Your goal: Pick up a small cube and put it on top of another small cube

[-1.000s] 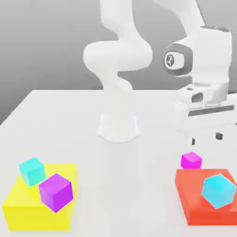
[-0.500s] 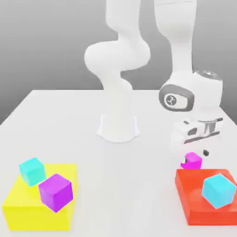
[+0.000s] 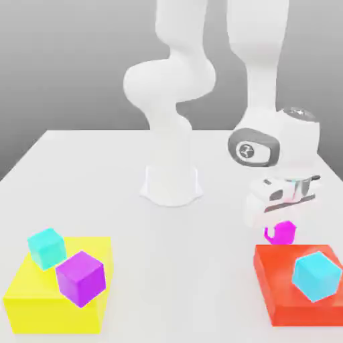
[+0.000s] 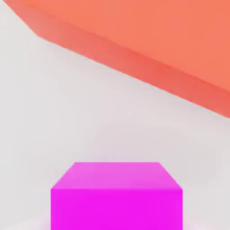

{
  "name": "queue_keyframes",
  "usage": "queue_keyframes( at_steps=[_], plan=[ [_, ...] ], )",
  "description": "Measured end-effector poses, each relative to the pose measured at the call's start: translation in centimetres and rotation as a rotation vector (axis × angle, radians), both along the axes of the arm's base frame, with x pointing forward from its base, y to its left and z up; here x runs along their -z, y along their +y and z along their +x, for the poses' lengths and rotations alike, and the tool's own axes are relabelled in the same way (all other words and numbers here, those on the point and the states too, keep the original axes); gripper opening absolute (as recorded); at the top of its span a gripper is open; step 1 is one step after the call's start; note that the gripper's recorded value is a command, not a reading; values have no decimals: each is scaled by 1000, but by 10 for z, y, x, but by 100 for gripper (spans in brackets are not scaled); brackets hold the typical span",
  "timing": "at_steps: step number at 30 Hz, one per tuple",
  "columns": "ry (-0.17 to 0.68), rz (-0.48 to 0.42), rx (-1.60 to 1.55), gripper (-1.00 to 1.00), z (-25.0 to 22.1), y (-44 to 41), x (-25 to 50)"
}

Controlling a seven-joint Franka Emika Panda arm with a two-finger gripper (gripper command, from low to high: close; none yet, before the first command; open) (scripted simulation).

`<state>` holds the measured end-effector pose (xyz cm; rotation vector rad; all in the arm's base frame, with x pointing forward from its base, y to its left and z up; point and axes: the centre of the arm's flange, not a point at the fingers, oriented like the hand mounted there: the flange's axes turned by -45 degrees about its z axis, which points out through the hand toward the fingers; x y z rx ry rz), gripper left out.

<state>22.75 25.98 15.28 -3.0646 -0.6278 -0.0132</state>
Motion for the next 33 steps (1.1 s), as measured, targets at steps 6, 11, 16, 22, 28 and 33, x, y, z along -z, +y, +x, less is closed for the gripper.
queue_keyframes(
  at_steps=[6,11,16,22,28,33],
  plan=[
    [0,-3,-3,-100,-1,-1,-25],
    [4,-12,-13,-100,-1,-4,-40],
    [13,-3,-10,-100,61,7,-70],
    [12,-3,-40,-100,140,13,-118],
    [5,-14,-41,-100,193,0,-117],
    [6,-14,-46,100,192,1,-93]
  ],
)
